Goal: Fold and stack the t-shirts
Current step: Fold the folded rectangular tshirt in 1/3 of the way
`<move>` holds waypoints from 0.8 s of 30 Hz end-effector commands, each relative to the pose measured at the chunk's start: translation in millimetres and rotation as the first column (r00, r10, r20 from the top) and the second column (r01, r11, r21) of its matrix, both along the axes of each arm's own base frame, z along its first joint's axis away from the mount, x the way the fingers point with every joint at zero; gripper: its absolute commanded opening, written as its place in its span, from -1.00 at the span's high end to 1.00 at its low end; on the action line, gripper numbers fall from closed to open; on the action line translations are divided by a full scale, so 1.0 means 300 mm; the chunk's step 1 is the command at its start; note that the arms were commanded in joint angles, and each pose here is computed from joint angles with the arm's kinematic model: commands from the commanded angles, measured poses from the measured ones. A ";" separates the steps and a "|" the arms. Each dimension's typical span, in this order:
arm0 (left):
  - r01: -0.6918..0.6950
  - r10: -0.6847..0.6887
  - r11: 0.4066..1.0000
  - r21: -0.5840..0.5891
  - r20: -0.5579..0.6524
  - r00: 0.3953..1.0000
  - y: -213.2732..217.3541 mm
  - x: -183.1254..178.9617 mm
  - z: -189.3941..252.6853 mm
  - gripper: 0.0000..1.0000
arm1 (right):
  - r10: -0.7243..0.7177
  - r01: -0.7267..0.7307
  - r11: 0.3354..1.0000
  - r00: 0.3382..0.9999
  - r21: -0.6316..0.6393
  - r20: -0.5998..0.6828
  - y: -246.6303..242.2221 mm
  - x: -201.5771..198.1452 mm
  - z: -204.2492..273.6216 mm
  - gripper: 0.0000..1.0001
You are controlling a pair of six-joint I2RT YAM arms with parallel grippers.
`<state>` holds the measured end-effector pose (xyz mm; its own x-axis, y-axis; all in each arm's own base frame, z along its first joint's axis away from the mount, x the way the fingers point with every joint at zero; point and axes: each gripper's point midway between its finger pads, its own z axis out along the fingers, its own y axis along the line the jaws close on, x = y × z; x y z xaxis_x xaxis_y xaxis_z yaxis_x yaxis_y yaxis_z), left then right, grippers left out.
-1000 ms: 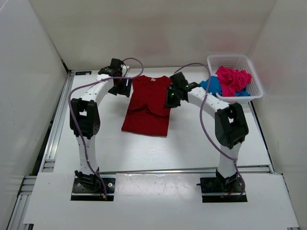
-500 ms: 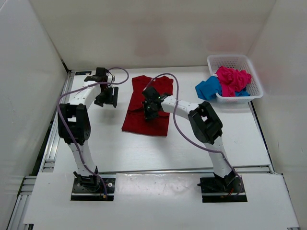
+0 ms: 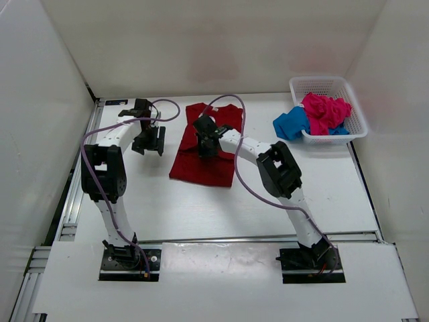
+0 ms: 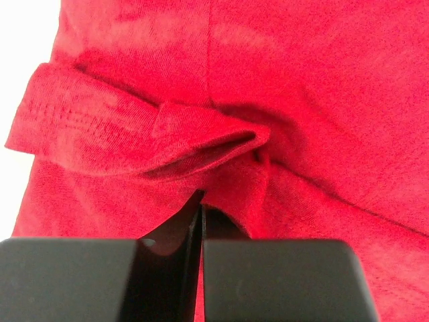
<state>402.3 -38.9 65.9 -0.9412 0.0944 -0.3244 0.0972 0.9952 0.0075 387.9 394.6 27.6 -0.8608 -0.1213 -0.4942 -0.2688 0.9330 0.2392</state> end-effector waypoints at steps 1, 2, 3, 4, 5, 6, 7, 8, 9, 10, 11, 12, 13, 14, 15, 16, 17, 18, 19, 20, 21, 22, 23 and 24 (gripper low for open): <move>0.000 0.002 1.000 -0.022 0.079 0.997 -0.002 0.013 0.095 -0.64 | -0.108 0.117 0.990 0.988 -0.078 0.111 -0.057 0.136 0.020 1.00; 0.003 -0.001 1.000 -0.030 0.070 0.998 -0.007 0.005 0.093 -0.64 | -0.118 0.130 0.987 0.986 -0.092 0.122 -0.061 0.151 0.014 1.00; 0.004 -0.001 1.000 -0.030 0.069 0.998 -0.007 0.005 0.093 -0.64 | -0.139 0.152 0.985 0.979 -0.084 0.147 -0.071 0.184 0.043 1.00; 0.004 -0.001 1.000 -0.030 0.069 0.998 -0.007 0.005 0.093 -0.64 | -0.147 0.162 0.983 0.976 -0.084 0.162 -0.068 0.200 0.049 0.98; 0.003 -0.002 1.000 -0.029 0.060 0.998 -0.006 -0.003 0.091 -0.64 | -0.175 0.192 0.979 0.964 -0.070 0.200 -0.078 0.244 0.094 0.98; 0.003 -0.002 1.000 -0.028 0.051 0.999 -0.006 -0.004 0.080 -0.64 | -0.174 0.194 0.978 0.961 -0.076 0.214 -0.079 0.256 0.097 0.98; 0.003 -0.002 1.000 -0.027 0.042 0.999 -0.005 -0.011 0.078 -0.64 | -0.181 0.202 0.977 0.956 -0.070 0.229 -0.077 0.268 0.115 0.98; 0.003 -0.002 1.000 -0.027 0.042 0.999 -0.005 -0.011 0.078 -0.64 | -0.188 0.212 0.975 0.951 -0.072 0.245 -0.093 0.296 0.115 0.98; 0.007 -0.006 0.999 -0.039 0.041 0.999 -0.012 -0.012 0.078 -0.64 | -0.203 0.223 0.974 0.943 -0.049 0.262 -0.096 0.325 0.141 0.96; 0.016 -0.015 0.998 -0.062 0.016 1.000 -0.027 -0.025 0.063 -0.64 | -0.207 0.230 0.971 0.943 -0.064 0.259 -0.124 0.343 0.120 0.95; 0.023 -0.022 0.996 -0.082 0.010 1.000 -0.039 -0.029 0.073 -0.64 | -0.210 0.231 0.972 0.939 -0.048 0.270 -0.109 0.361 0.127 0.95; 0.042 -0.043 0.994 -0.106 -0.002 0.999 -0.070 -0.034 0.061 -0.64 | -0.231 0.254 0.966 0.932 -0.048 0.278 -0.136 0.390 0.127 0.95; 0.055 -0.057 0.988 -0.146 -0.006 0.998 -0.095 -0.038 0.071 -0.67 | -0.249 0.273 0.961 0.928 -0.051 0.277 -0.164 0.420 0.110 0.95; 0.081 -0.084 0.983 -0.163 -0.015 0.996 -0.134 -0.042 0.072 -0.71 | -0.262 0.285 0.957 0.923 -0.045 0.281 -0.179 0.443 0.113 0.95; 0.098 -0.101 0.979 -0.179 -0.006 0.995 -0.158 -0.039 0.082 -0.71 | -0.278 0.296 0.955 0.912 -0.017 0.301 -0.184 0.474 0.159 0.93; 0.116 -0.123 0.970 -0.215 -0.021 0.992 -0.193 -0.046 0.078 -0.74 | -0.295 0.310 0.951 0.906 0.000 0.303 -0.209 0.509 0.160 0.93; 0.131 -0.139 0.963 -0.234 -0.020 0.990 -0.217 -0.043 0.079 -0.74 | -0.308 0.322 0.947 0.900 0.007 0.308 -0.225 0.532 0.166 0.93; 0.148 -0.159 0.956 -0.252 -0.026 0.987 -0.247 -0.041 0.071 -0.82 | -0.318 0.323 0.946 0.893 0.038 0.320 -0.228 0.557 0.208 0.93; 0.157 -0.172 0.952 -0.263 -0.037 0.984 -0.266 -0.048 0.059 -0.82 | -0.332 0.333 0.942 0.887 0.053 0.321 -0.258 0.576 0.233 0.90; 0.164 -0.183 0.951 -0.263 -0.051 0.982 -0.280 -0.053 0.041 -0.82 | -0.336 0.331 0.941 0.885 0.071 0.323 -0.267 0.583 0.267 0.83; 0.166 -0.192 0.950 -0.263 -0.074 0.979 -0.292 -0.053 0.009 -0.82 | -0.325 0.319 0.945 0.892 0.074 0.315 -0.279 0.578 0.270 0.78; 0.173 -0.201 0.952 -0.252 -0.091 0.975 -0.304 -0.060 -0.015 -0.82 | -0.331 0.315 0.944 0.889 0.103 0.317 -0.306 0.574 0.338 0.74; 0.167 -0.198 0.956 -0.241 -0.107 0.974 -0.297 -0.061 -0.038 -0.82 | -0.318 0.297 0.948 0.898 0.114 0.305 -0.302 0.551 0.358 0.63; 0.174 -0.203 0.957 -0.233 -0.110 0.973 -0.306 -0.055 -0.048 -0.82 | -0.274 0.245 0.960 0.924 0.138 0.266 -0.299 0.523 0.365 0.55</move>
<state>384.7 -117.4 58.0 -0.9489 0.1953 -0.2480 0.2487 0.9464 -0.2063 551.8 296.1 71.3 -0.7114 0.1362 -0.6894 0.0112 0.9831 0.1827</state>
